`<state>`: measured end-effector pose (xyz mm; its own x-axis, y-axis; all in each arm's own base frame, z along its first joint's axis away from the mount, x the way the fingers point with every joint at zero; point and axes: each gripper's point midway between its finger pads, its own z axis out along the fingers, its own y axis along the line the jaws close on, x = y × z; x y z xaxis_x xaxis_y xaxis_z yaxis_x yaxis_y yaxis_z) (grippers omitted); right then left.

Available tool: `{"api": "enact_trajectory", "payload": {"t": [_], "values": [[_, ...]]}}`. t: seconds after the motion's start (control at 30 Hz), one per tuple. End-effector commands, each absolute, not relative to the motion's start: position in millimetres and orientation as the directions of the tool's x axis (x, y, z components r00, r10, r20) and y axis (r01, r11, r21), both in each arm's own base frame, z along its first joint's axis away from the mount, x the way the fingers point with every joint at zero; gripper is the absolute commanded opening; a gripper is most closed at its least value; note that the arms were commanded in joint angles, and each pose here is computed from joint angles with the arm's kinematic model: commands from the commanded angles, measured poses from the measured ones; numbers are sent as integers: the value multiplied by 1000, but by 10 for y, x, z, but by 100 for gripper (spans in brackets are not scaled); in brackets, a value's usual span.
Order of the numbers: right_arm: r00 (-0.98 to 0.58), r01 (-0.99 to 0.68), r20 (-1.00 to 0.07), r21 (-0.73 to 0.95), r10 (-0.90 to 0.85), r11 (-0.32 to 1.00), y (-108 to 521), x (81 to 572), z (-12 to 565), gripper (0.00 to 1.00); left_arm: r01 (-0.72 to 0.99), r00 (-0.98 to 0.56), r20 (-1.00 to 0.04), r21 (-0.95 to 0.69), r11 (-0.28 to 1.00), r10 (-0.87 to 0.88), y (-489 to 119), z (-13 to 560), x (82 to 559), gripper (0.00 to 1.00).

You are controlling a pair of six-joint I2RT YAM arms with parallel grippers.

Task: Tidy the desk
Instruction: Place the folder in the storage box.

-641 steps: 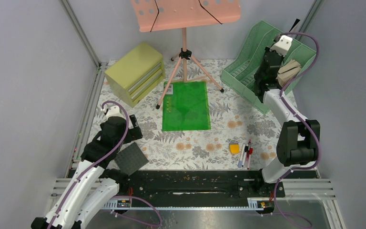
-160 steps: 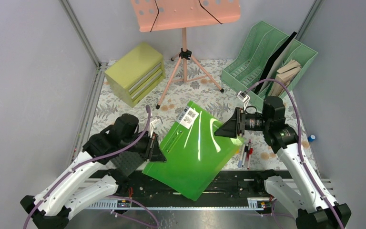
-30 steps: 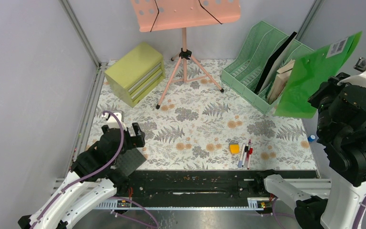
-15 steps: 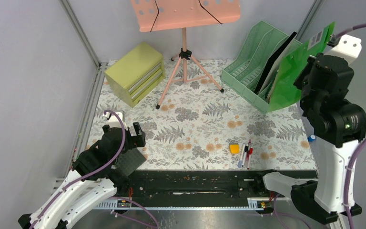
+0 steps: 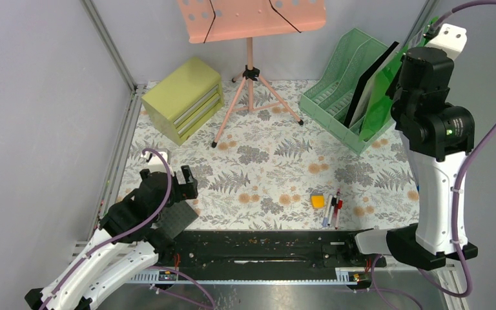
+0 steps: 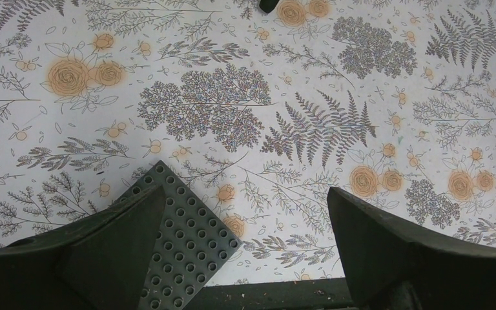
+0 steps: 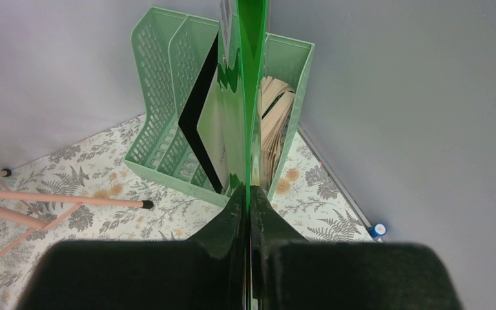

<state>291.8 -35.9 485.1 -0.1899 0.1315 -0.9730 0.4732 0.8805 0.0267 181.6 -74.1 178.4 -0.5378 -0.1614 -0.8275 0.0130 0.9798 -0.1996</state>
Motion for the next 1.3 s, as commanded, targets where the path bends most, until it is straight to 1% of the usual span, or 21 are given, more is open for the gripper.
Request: {"api": "enact_trajectory", "payload": {"t": [0.0, 0.13, 0.6, 0.9, 1.27], "values": [[-76, 491, -979, 129, 191, 862, -386, 2984, 5087, 0, 3, -514, -838, -214, 977, -183, -752, 1829, 1870, 99], [-92, 495, -974, 136, 207, 858, -379, 3105, 5013, 0, 4, -512, -839, -217, 976, -185, -754, 1832, 1869, 99], [-2, 583, -960, 227, 281, 780, -504, 3422, 4863, 0, 2, -528, -831, -206, 979, -174, -772, 1800, 1882, 99], [33, 597, -954, 259, 300, 759, -505, 3631, 4891, 0, 4, -533, -829, -203, 979, -170, -776, 1794, 1880, 99], [33, 578, -953, 263, 300, 773, -448, 3867, 4903, 0, -10, -527, -831, -203, 979, -178, -749, 1797, 1879, 99]]}}
